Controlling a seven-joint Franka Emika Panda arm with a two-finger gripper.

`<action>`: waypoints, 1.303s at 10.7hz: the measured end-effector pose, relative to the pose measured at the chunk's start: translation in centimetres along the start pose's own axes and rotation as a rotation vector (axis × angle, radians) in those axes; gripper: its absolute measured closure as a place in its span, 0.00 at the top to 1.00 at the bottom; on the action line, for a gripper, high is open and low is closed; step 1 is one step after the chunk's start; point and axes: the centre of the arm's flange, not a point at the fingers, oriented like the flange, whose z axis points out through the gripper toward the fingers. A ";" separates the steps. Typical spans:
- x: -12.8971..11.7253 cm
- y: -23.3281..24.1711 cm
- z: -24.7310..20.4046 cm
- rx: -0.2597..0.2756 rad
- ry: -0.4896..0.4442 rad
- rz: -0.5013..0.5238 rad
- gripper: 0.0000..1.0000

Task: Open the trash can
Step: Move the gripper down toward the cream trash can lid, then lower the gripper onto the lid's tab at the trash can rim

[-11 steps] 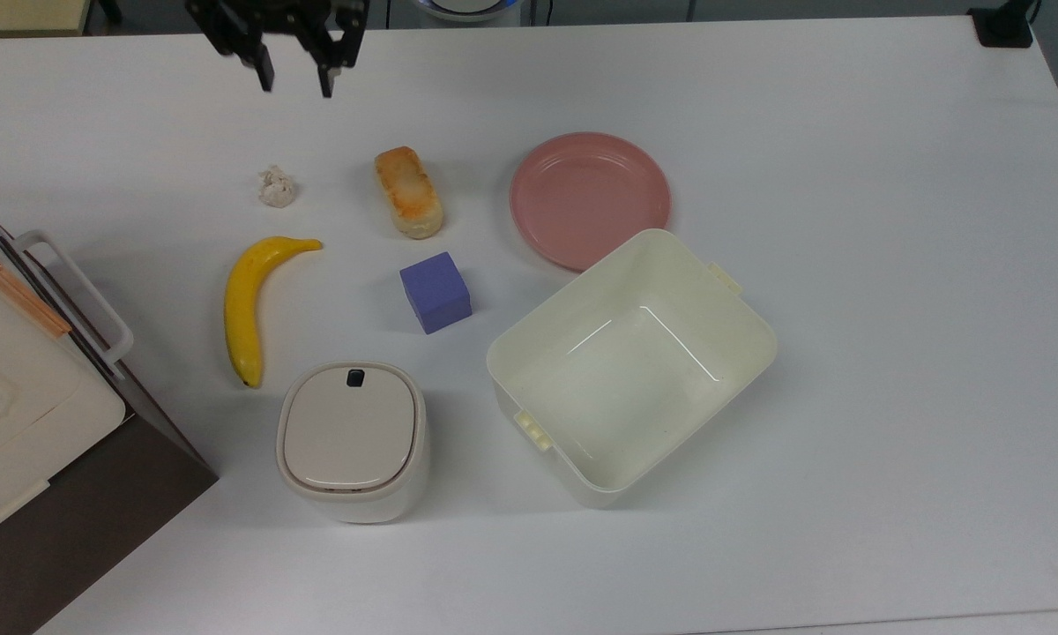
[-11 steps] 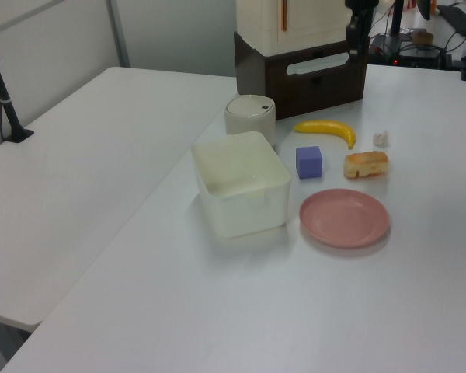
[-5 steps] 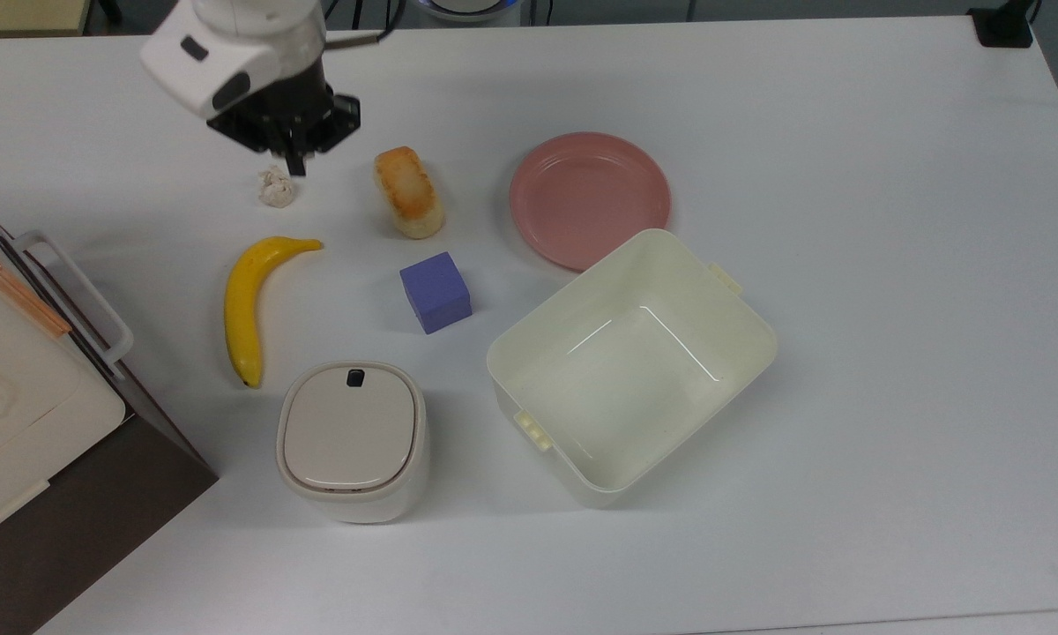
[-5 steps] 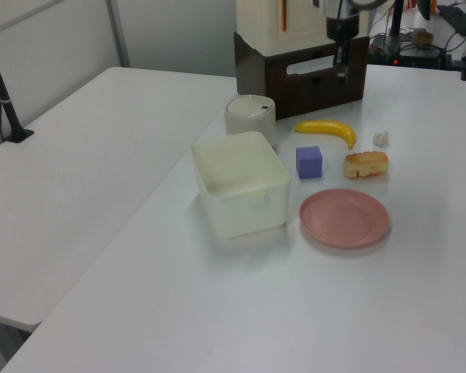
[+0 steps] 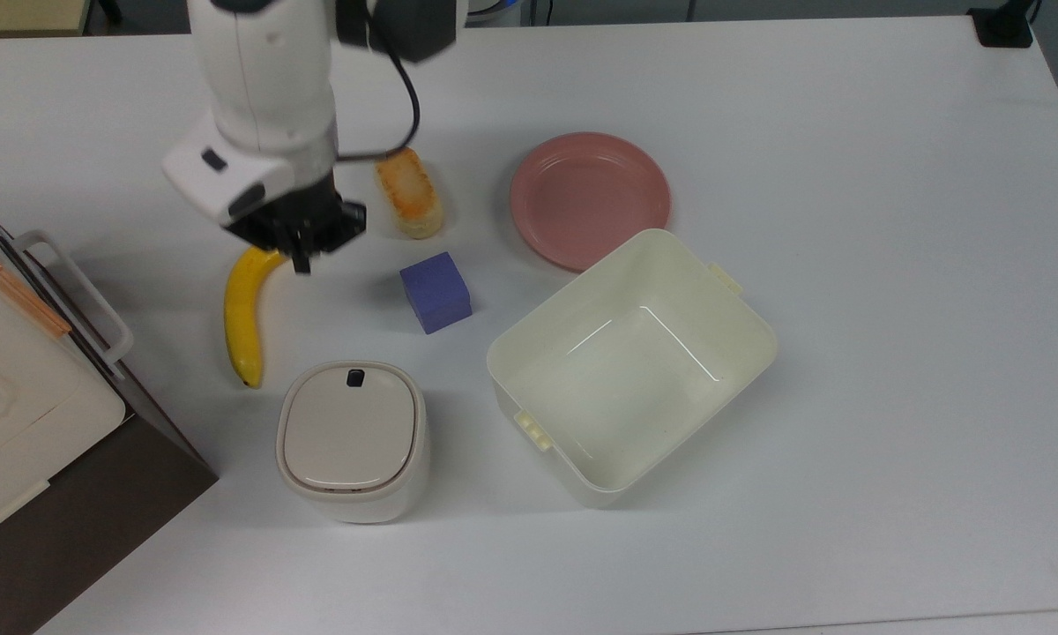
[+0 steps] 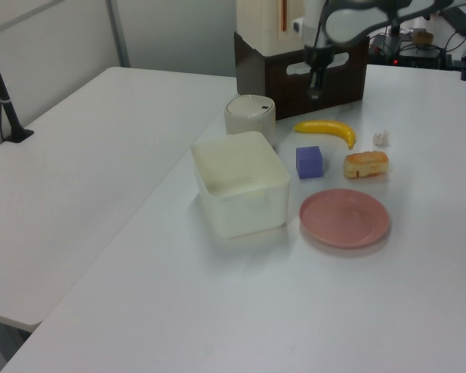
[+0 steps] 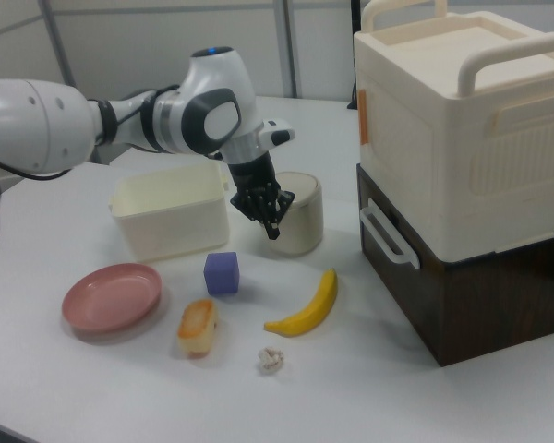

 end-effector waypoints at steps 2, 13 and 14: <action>1.6 -0.7 0.0 -0.006 0.029 0.005 0.01; 4.6 -0.4 -4.3 0.019 0.273 0.072 0.01; 4.7 -0.3 -4.1 0.024 0.283 0.078 0.01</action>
